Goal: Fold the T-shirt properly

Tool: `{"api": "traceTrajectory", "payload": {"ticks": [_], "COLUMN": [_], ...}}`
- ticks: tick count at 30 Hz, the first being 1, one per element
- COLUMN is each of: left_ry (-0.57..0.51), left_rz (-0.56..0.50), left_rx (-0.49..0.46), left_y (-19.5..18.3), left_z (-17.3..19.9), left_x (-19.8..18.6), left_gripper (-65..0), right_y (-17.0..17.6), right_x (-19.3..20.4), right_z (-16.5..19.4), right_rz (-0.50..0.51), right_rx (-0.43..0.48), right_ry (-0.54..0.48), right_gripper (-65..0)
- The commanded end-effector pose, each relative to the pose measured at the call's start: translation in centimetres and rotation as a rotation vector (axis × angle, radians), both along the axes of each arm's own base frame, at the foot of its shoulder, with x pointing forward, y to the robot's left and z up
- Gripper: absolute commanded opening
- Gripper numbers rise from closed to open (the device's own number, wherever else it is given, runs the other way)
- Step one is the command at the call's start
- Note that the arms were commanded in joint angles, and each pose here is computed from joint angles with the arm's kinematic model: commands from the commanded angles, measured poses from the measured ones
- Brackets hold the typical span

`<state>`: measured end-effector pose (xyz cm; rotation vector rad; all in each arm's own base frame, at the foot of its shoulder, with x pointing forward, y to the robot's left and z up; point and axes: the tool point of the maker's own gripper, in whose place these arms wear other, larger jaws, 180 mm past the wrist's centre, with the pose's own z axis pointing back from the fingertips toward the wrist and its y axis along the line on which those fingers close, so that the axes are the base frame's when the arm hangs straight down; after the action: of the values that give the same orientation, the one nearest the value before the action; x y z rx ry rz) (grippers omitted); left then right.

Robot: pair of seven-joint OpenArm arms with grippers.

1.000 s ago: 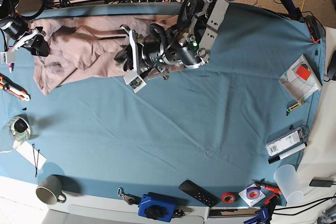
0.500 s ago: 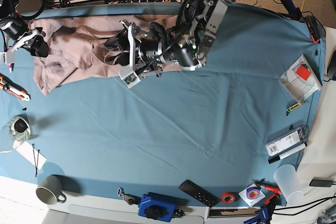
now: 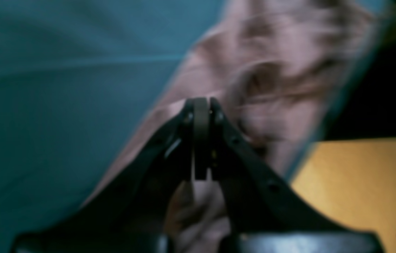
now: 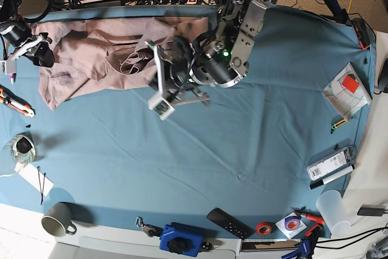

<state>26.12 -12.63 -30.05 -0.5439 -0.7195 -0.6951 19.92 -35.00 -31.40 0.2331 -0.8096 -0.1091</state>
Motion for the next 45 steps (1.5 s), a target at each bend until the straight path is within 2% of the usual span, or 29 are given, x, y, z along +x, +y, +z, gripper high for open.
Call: {"api": "traceTrajectory", "payload": {"ticks": [1,3,5,7,11,13,16,19,22,29,33,37,41,43,45], "left_ry": [-0.046,-0.036,-0.022,0.017,0.097,0.141,0.193,0.191,0.168,0.261,0.282,0.257,0.312,0.307,0.250], "left_rz": [0.033,0.102,0.151,0.179,0.168,0.131,0.023,-0.032,-0.038,-0.069,-0.076,-0.111,-0.109,-0.133,-0.147], "left_rx": [-0.004,0.113,0.174,0.199,0.220,0.178,0.060,-0.090,-0.166,-0.208,-0.278,-0.242,-0.201,-0.196,-0.194], "left_y": [-0.2,1.8,3.0,3.6,3.9,3.0,0.6,-1.6,-2.6,-3.8,-4.8,-4.8,-4.3,-4.1,-3.7], "left_z": [1.4,0.0,-1.1,-2.2,-4.1,-4.5,-4.1,-2.8,-2.2,-4.0,-3.8,-4.3,-4.4,-3.3,-1.4], "left_x": [1.0,1.6,1.5,0.6,-1.7,-3.1,-5.6,-6.6,-6.3,-7.7,-7.9,-8.1,-8.3,-8.1,-7.3], "left_gripper": [-65.0,-65.0,-65.0,-65.0,-65.0,-65.0,-65.0,-65.0,-65.0,-65.0,-65.0,-65.0,-65.0,-65.0,-65.0], "right_y": [-0.6,-0.6,-0.6,-0.6,-0.6,-0.7,-0.7,-0.7,-0.7,-0.6,-0.1,0.1,0.0,-0.1,-0.5], "right_x": [0.8,0.8,0.8,0.9,1.0,1.2,1.3,1.4,1.4,1.4,1.7,1.9,1.9,1.9,1.9], "right_z": [1.7,1.7,1.7,1.8,2.0,2.1,2.3,2.3,2.3,2.3,3.0,3.3,3.3,3.5,3.8], "right_rz": [0.007,0.006,0.006,0.004,0.002,-0.001,-0.002,-0.002,-0.001,-0.001,0.011,0.015,0.015,0.010,-0.003], "right_rx": [-0.028,-0.028,-0.028,-0.028,-0.028,-0.028,-0.028,-0.029,-0.028,-0.026,0.010,0.021,0.018,0.017,0.012], "right_ry": [-0.054,-0.056,-0.057,-0.064,-0.073,-0.083,-0.094,-0.095,-0.094,-0.095,-0.133,-0.148,-0.148,-0.153,-0.163], "right_gripper": [-46.7,-46.7,-46.7,-46.7,-46.7,-46.7,-46.7,-46.7,-46.7,-46.7,-46.7,-46.7,-46.7,-46.7,-46.7]}}
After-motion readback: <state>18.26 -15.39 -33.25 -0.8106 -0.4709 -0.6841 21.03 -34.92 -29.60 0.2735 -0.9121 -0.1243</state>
